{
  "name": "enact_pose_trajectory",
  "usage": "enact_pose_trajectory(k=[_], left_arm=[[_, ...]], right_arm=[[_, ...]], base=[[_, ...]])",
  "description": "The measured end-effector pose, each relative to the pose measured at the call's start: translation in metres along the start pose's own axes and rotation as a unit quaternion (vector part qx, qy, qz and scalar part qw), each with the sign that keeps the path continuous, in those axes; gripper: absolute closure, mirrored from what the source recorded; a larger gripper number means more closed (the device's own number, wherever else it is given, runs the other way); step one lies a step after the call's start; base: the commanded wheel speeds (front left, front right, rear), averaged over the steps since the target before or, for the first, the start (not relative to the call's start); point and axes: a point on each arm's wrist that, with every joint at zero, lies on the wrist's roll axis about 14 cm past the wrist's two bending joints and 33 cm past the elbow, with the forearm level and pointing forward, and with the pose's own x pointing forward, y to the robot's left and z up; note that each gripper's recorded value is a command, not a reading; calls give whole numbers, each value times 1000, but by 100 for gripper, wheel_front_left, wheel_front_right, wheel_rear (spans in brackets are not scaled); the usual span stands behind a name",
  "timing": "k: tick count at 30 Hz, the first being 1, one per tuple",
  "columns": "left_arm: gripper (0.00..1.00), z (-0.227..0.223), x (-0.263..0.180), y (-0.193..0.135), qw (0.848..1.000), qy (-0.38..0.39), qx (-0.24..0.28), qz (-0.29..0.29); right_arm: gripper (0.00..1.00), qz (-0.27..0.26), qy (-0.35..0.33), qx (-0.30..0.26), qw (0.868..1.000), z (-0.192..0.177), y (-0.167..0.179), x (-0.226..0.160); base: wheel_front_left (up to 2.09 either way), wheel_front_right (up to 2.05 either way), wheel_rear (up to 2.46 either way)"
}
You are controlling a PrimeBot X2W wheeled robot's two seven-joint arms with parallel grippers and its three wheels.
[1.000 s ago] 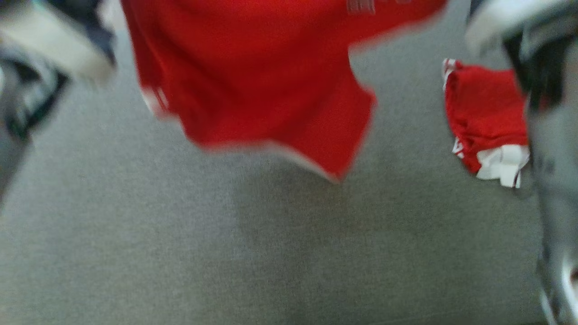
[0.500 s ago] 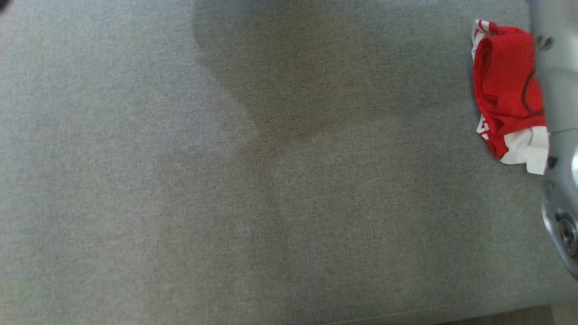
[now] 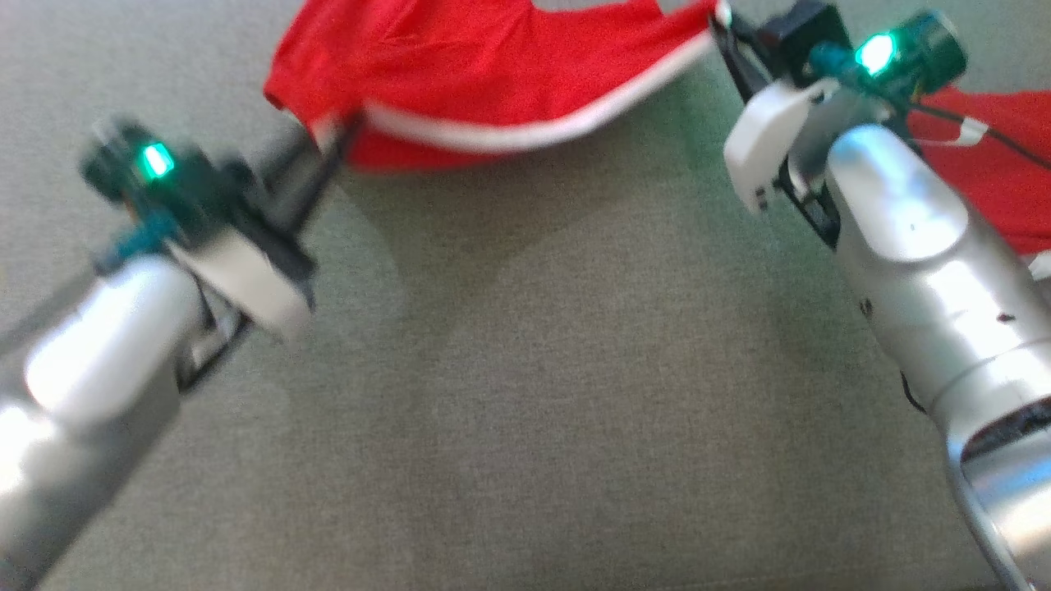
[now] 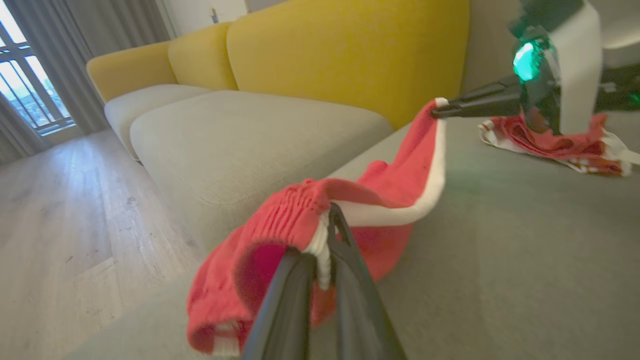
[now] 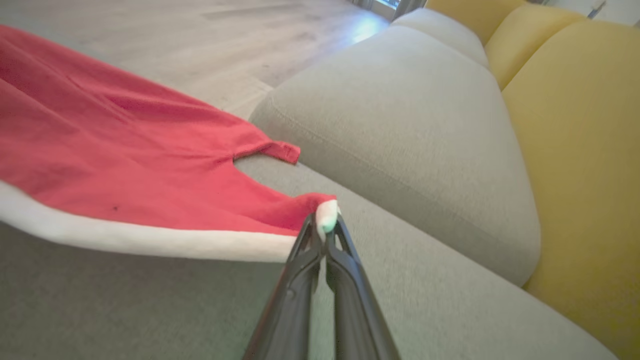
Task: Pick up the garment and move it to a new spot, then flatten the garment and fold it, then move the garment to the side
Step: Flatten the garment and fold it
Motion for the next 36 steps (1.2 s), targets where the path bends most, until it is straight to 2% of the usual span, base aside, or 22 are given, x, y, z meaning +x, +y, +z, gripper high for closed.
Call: enact_pose_trajectory(k=[4, 7, 10, 18, 24, 30, 33, 36], left_arm=[[100, -18, -25, -32, 999, 27, -4, -25], [100, -21, -39, -50, 999, 34, -10, -35], [100, -25, -52, -62, 998, 43, -8, -43], [100, -17, -73, -91, 998, 37, -8, -60], [100, -17, -94, -123, 996, 37, -19, -81], [100, -13, -113, -165, 991, 40, -52, -115], [100, -8, -116, -177, 990, 34, -72, -121], [100, -6, -115, -175, 990, 31, -74, -113]], right_arm=[[100, 24, 63, 0, 998, -29, 16, -21], [100, 52, 108, 20, 993, -54, 36, -44], [100, 73, 139, 35, 987, -66, 41, -67], [100, 94, 174, 57, 979, -69, 25, -123], [100, 116, 210, 83, 967, -87, 37, -167], [100, 131, 249, 99, 955, -105, 43, -207], [100, 122, 242, 105, 957, -101, 33, -209], [100, 114, 222, 103, 963, -90, 25, -201]], base=[[0, 0, 0], [0, 0, 0], [0, 0, 0], [0, 0, 0], [0, 0, 0], [0, 0, 0], [0, 0, 0], [0, 0, 0]])
